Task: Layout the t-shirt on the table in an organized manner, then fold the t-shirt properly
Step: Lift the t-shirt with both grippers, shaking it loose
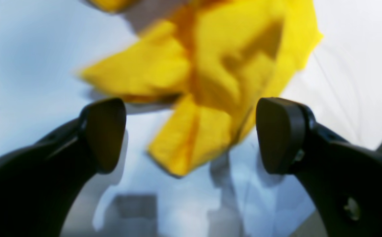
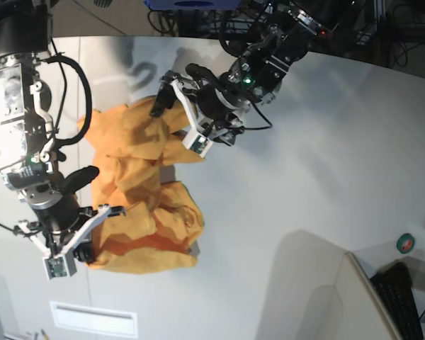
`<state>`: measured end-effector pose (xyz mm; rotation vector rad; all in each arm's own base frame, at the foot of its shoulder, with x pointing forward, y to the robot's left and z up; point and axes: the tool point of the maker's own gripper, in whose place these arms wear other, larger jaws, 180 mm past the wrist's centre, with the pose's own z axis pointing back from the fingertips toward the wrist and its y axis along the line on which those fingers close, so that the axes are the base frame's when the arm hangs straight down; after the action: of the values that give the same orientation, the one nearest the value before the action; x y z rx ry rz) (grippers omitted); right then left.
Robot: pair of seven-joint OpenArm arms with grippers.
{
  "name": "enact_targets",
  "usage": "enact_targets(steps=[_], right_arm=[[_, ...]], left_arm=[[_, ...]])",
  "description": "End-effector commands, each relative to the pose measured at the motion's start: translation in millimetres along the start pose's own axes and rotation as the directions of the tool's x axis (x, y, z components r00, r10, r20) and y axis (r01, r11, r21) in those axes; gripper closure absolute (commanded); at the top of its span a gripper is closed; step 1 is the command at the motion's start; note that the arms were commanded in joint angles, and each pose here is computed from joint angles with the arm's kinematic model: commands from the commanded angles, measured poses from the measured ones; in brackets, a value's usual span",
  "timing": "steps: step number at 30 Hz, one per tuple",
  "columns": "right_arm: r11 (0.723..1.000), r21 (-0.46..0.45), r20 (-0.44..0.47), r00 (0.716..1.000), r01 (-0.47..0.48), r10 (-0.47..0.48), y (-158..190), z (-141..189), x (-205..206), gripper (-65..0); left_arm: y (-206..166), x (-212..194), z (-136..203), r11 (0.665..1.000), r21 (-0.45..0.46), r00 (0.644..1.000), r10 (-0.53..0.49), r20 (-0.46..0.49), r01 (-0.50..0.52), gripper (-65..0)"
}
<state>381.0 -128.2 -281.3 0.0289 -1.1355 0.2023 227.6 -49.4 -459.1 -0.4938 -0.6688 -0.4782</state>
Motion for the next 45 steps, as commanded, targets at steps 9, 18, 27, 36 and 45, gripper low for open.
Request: enact_targets(steps=[9,18,27,36,45], right_arm=[[0.999,-0.034,0.064,0.998,0.000,0.003,-14,2,20,0.0],[0.971,-0.218,0.035,0.996,0.093,-0.087,-96,5,3,0.0],[0.963,-0.246,0.027,0.994,0.110,-0.106,-115,-13,9,0.0],[0.932,-0.353,0.117,0.992,0.085,-0.047,-191,-23,88,0.0],[0.872,-0.481,0.342,0.935,0.091,0.091,-241,58,179,0.0]], left_arm=[[-9,11,-36,1.000,-0.026,1.000,-0.003,-0.030,0.002,-38.0],[83,69,-25,0.983,0.148,0.992,0.091,0.090,-0.104,0.0],[132,190,-15,0.973,0.230,0.979,-0.033,0.200,-0.014,0.0],[162,342,3,0.951,0.309,0.920,-0.139,0.366,0.021,0.0],[102,459,82,0.946,0.299,0.763,-0.284,0.581,0.124,0.0]])
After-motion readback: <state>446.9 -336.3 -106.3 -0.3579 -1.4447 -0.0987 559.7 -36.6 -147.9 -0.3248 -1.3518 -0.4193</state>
